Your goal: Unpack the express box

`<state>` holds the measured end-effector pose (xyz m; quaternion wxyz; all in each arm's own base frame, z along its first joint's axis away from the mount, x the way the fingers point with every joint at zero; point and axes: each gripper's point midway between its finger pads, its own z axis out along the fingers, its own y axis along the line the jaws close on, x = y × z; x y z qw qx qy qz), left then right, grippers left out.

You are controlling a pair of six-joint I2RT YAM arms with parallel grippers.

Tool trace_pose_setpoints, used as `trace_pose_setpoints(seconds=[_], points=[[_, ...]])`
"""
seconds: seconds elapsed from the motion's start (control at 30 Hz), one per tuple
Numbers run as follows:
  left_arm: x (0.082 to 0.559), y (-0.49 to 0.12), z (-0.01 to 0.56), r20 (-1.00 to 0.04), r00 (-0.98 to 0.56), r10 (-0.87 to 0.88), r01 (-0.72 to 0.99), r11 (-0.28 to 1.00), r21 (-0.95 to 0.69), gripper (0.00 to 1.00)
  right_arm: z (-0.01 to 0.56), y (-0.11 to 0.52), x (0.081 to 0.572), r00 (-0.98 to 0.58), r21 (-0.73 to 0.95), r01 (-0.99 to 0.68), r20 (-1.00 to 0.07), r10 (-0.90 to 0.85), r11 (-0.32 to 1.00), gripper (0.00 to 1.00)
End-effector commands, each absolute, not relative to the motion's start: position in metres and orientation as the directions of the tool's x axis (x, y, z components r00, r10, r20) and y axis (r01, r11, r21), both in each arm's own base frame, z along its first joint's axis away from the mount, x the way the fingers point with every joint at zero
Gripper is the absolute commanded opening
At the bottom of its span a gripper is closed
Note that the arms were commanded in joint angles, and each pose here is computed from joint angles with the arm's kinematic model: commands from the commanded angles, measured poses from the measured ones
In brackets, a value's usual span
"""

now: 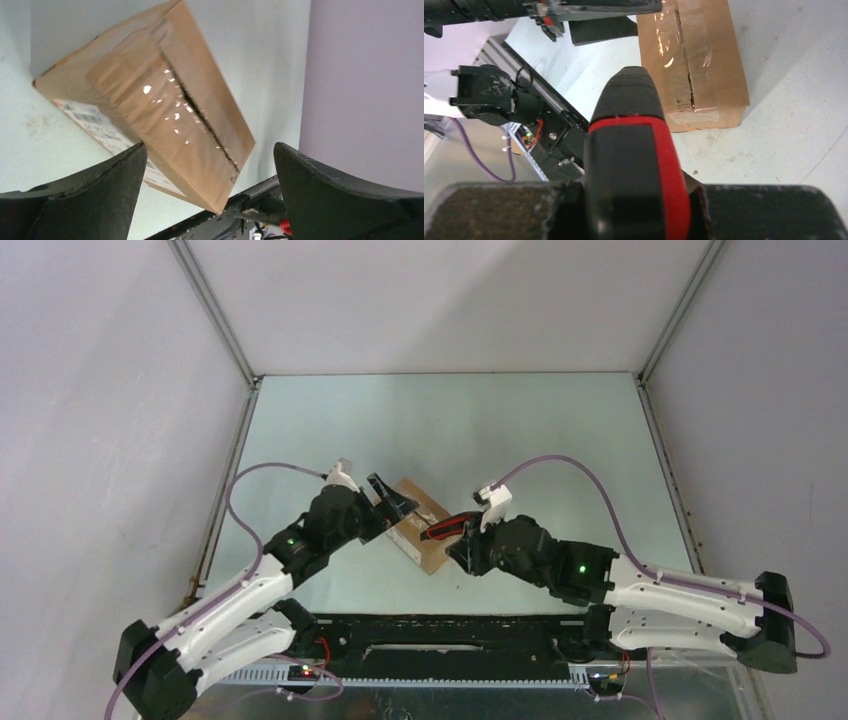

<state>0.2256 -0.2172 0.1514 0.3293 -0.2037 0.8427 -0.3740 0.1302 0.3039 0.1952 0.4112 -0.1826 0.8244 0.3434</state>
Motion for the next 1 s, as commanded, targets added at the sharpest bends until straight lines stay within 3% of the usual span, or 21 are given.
trace_pose_setpoints(seconds=[0.0, 0.17, 0.33, 0.57, 0.77, 0.97], points=[[0.218, -0.223, 0.217, -0.579, -0.680, -0.450, 0.207, 0.640, -0.740, 1.00, 0.248, 0.310, 0.123, -0.578, 0.505, -0.666, -0.814, 0.048, 0.549, 0.00], [0.193, -0.234, 0.261, -0.763, -0.604, -0.231, 0.537, 0.590, -0.603, 1.00, 0.266, 0.293, 0.106, -0.576, 0.521, -0.735, -0.817, 0.006, 0.433, 0.00], [0.171, -0.259, 0.292, -0.817, -0.562, -0.131, 0.723, 0.403, -0.562, 0.97, 0.282, 0.277, 0.093, -0.599, 0.566, -0.750, -0.801, 0.010, 0.342, 0.00], [0.137, -0.290, 0.321, -0.827, -0.557, -0.071, 0.822, 0.095, -0.562, 0.96, 0.292, 0.268, 0.091, -0.609, 0.588, -0.752, -0.793, 0.027, 0.298, 0.00], [0.121, -0.304, 0.306, -0.819, -0.570, 0.058, 0.821, 0.051, -0.568, 0.93, 0.297, 0.266, 0.092, -0.617, 0.601, -0.750, -0.786, 0.037, 0.276, 0.00], [0.115, -0.306, 0.304, -0.810, -0.582, 0.071, 0.813, 0.014, -0.582, 0.88, 0.300, 0.264, 0.094, -0.624, 0.612, -0.745, -0.780, 0.047, 0.264, 0.00]])
